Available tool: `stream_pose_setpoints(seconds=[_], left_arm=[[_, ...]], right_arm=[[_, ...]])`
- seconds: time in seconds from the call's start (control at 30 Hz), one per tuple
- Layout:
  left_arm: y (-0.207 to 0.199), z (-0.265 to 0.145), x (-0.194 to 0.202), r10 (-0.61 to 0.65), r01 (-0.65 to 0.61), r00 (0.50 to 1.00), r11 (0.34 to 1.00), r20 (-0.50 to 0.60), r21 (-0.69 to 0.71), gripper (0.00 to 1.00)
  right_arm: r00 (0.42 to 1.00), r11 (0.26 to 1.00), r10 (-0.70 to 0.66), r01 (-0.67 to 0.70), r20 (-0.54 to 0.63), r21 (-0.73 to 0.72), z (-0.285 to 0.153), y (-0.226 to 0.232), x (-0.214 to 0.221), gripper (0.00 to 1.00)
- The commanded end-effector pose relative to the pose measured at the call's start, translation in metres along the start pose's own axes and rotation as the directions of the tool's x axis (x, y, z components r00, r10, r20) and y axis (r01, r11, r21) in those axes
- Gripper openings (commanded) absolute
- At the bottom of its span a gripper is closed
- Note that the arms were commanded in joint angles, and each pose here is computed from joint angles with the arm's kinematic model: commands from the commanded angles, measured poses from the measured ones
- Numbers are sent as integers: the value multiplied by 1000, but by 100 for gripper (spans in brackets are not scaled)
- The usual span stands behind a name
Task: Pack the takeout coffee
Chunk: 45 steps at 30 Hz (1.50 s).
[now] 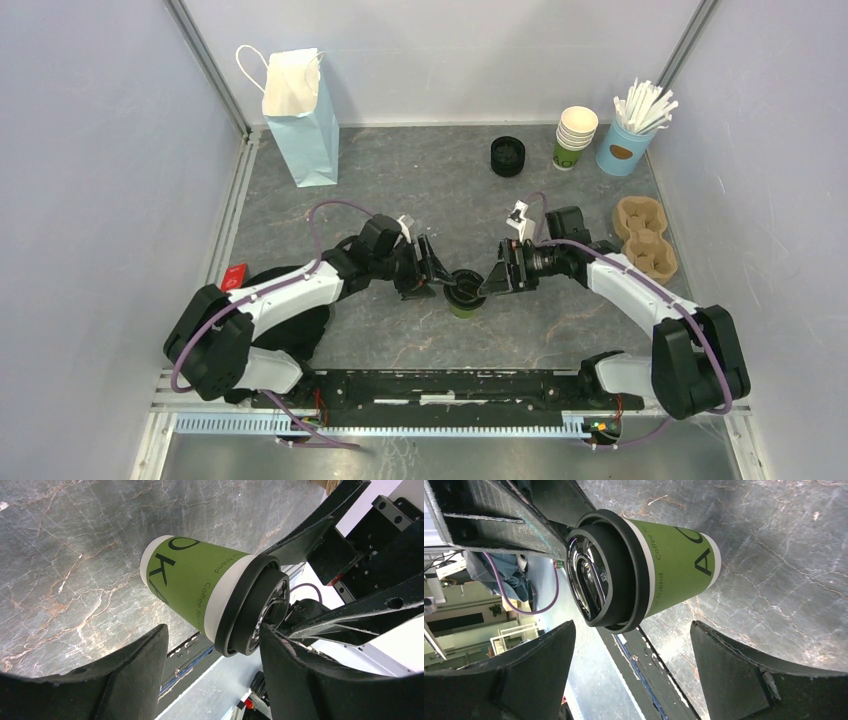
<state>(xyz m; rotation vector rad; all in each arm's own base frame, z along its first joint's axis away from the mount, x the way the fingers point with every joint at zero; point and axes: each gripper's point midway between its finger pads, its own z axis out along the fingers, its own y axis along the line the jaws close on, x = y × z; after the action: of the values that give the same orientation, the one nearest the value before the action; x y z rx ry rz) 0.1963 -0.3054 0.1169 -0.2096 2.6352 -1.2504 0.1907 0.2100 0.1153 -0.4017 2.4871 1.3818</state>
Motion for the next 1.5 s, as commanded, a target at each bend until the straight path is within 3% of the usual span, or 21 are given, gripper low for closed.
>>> stream_pose_setpoints(seconds=[0.0, 0.23, 0.43, 0.53, 0.7, 0.83, 0.97, 1.17, 1.27, 1.47], left_arm=[[-3, -2, 3, -8, 8, 1000, 999, -15, 33, 72], [19, 5, 8, -3, 2, 1000, 999, -29, -32, 67], [90, 13, 29, -54, 41, 997, 974, -51, -224, 61], [131, 9, 48, -95, 72, 994, 946, -57, -316, 58], [157, -2, 63, -109, 83, 993, 929, -51, -361, 55], [99, -3, 42, -31, 23, 999, 980, -41, -196, 61], [12, -13, 12, 56, -56, 998, 998, -12, 23, 82], [-28, -25, -7, 27, -32, 999, 988, 35, 151, 92], [-24, -32, -8, -36, 25, 997, 985, 64, 169, 89], [0, -28, 1, -74, 68, 996, 991, 46, 116, 64]], right_arm=[[997, 996, -45, 50, 64, -75, 2, 17, -11, 90], [998, 1000, -10, 11, 67, -9, 13, -8, -4, 81], [991, 968, 116, -128, 66, 216, 19, -82, 35, 67], [990, 924, 137, -143, 41, 356, 12, -114, 59, 66], [991, 924, 128, -134, 40, 358, 11, -115, 62, 66], [997, 969, 59, -71, 57, 238, 13, -83, 34, 67], [999, 991, -37, 33, 28, 133, 15, -48, 11, 67], [993, 990, -116, 115, 8, 83, 18, -29, 0, 68], [992, 989, -127, 126, 10, 79, 17, -27, -1, 68], [992, 989, -128, 127, 1, 79, 18, -29, 2, 68]])
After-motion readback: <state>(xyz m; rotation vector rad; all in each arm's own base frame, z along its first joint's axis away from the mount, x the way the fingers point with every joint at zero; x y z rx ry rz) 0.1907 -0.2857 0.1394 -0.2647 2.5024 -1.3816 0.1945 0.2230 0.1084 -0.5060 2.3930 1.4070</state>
